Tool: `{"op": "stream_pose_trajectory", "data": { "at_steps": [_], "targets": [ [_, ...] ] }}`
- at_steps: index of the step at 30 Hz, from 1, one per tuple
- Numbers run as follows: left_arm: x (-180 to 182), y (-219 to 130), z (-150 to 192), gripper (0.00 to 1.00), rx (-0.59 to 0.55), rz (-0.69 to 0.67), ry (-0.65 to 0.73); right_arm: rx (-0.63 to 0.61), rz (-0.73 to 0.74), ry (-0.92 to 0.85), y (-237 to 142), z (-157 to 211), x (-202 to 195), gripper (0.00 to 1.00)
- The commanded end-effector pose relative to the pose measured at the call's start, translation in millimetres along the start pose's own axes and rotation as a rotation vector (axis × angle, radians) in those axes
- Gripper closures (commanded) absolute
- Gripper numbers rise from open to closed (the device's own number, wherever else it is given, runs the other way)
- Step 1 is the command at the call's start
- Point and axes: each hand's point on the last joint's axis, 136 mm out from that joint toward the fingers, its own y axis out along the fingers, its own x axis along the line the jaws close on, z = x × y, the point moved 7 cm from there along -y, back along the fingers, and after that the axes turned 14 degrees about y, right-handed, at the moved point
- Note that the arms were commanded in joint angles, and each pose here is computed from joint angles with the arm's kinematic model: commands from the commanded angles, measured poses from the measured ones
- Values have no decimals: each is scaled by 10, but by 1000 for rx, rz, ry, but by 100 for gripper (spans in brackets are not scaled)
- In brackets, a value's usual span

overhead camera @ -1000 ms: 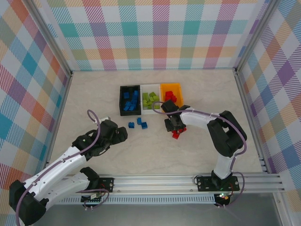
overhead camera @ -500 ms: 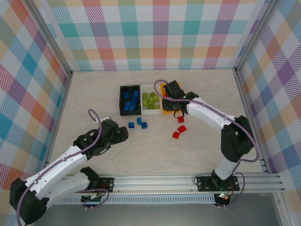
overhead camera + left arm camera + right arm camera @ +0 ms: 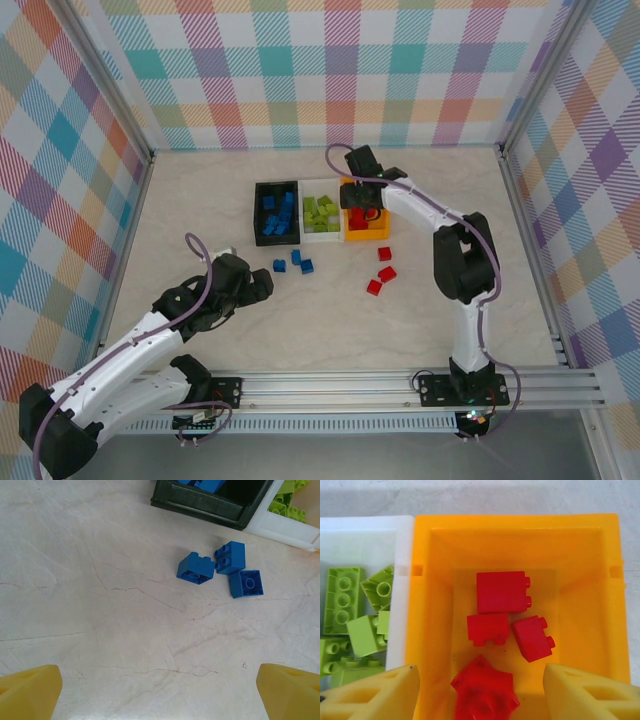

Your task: Sort the legos into containers by color

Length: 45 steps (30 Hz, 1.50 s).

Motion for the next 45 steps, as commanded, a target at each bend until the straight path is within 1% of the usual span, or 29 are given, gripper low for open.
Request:
{"op": "stream_pose_trajectory", "data": {
  "at_steps": [1, 3, 8, 10, 13, 18, 22, 25, 30, 34, 38, 41, 45],
  "targets": [
    [22, 1, 31, 0, 9, 0, 8, -56, -70, 11, -467, -51, 31, 31],
    [17, -3, 24, 0, 5, 3, 7, -48, -76, 25, -624, 87, -36, 29],
    [8, 8, 17, 0, -3, 9, 5, 38, -53, 104, -843, 736, -359, 27],
    [1, 28, 26, 0, -2, 13, 5, 99, -32, 132, -864, 1035, -526, 27],
    [-4, 49, 38, 0, 3, 17, 6, 191, -21, 153, -858, 1393, -686, 26],
    [10, 51, 57, 0, 6, 12, 10, 305, 22, 167, -776, 1766, -799, 26],
    [39, 21, 70, 0, -2, 7, 9, 358, 32, 137, -715, 2004, -756, 26],
    [61, 6, 79, 0, -11, 3, 7, 387, 19, 122, -627, 2066, -668, 27],
    [68, -4, 84, 0, -8, 0, 8, 389, -3, 109, -543, 2032, -501, 31],
    [89, -14, 92, 0, -12, -8, 7, 376, 57, 81, -452, 2022, -519, 34],
    [91, -16, 95, 0, -16, -6, 7, 335, 113, 51, -385, 1971, -543, 35],
    [80, -14, 79, 0, -16, -6, 9, 329, 155, 20, -319, 1943, -540, 40],
    [74, -14, 74, 0, -13, -5, 13, 332, 171, 3, -285, 1956, -554, 51]
  ]
}}
